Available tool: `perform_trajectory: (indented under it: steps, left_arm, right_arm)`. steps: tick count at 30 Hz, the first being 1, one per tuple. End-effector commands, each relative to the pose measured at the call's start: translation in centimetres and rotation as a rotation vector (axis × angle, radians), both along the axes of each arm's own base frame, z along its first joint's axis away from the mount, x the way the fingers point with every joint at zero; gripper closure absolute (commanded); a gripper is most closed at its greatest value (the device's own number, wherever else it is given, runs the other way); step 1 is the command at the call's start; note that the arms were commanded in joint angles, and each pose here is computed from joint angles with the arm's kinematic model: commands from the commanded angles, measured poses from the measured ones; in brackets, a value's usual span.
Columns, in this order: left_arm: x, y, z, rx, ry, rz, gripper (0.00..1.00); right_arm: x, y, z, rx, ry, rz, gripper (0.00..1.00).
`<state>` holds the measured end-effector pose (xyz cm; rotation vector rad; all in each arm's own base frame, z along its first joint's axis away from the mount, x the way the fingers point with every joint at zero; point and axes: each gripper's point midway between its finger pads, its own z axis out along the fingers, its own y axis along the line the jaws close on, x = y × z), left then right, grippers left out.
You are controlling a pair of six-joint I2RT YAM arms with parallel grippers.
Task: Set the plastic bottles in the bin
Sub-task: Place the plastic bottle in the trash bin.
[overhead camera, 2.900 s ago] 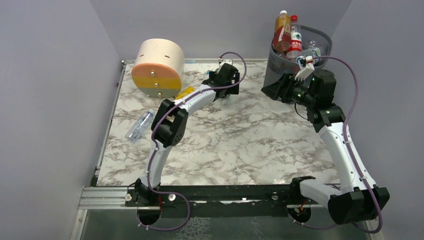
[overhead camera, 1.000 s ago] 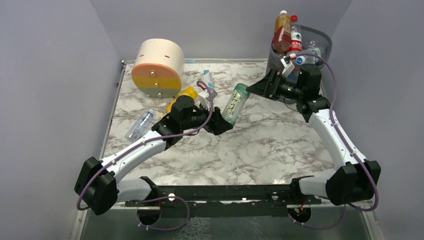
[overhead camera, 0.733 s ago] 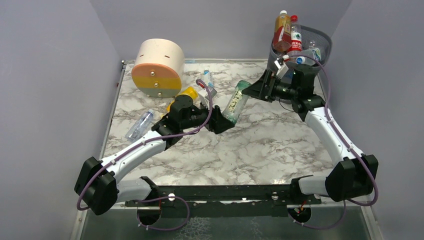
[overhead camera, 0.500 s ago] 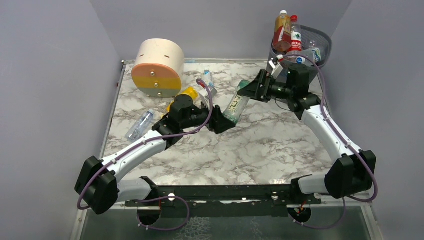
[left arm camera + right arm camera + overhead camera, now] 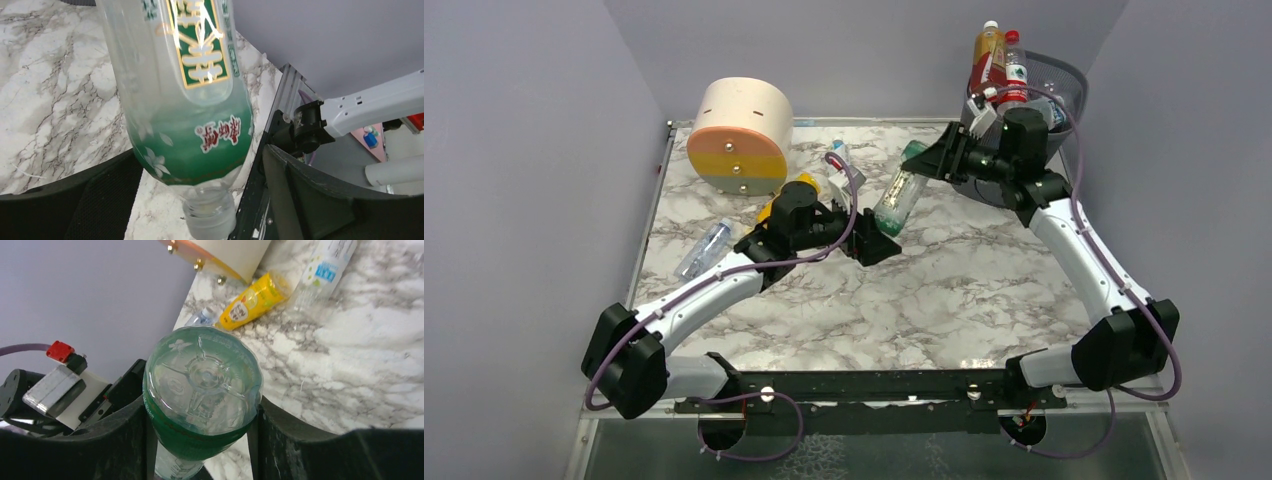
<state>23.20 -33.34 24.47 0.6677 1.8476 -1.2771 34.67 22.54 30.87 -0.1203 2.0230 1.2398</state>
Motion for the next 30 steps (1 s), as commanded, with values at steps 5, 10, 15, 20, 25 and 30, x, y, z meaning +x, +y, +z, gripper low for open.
perform_trajectory:
  steps: [5, 10, 15, 20, 25, 30]
  left_arm:
    - [1.2, 3.1, 5.1, 0.042, -0.117, 0.108, 0.01]
    - [1.1, 6.5, 6.5, 0.068, -0.116, 0.183, 0.01]
    - [-0.1, 9.1, 4.9, 0.109, -0.091, 0.229, 0.01]
    - [-1.2, 9.9, 2.9, 0.119, -0.047, 0.237, 0.01]
    - [-1.8, 10.3, 2.6, 0.13, -0.047, 0.233, 0.01]
    - [-2.0, 10.4, 2.3, 0.14, -0.057, 0.22, 0.01]
  right_arm:
    - [3.3, -2.8, 5.5, -0.149, -0.18, -0.196, 0.58]
    - [5.6, -5.9, 11.4, -0.235, -0.312, -0.383, 0.58]
    - [8.1, -11.6, 18.2, -0.313, -0.462, -0.721, 0.57]
    - [8.0, -17.7, 23.6, -0.263, -0.605, -1.103, 0.57]
    - [8.4, -21.8, 27.2, -0.262, -0.722, -1.369, 0.57]
    - [10.5, -24.8, 27.4, -0.393, -0.758, -1.51, 0.56]
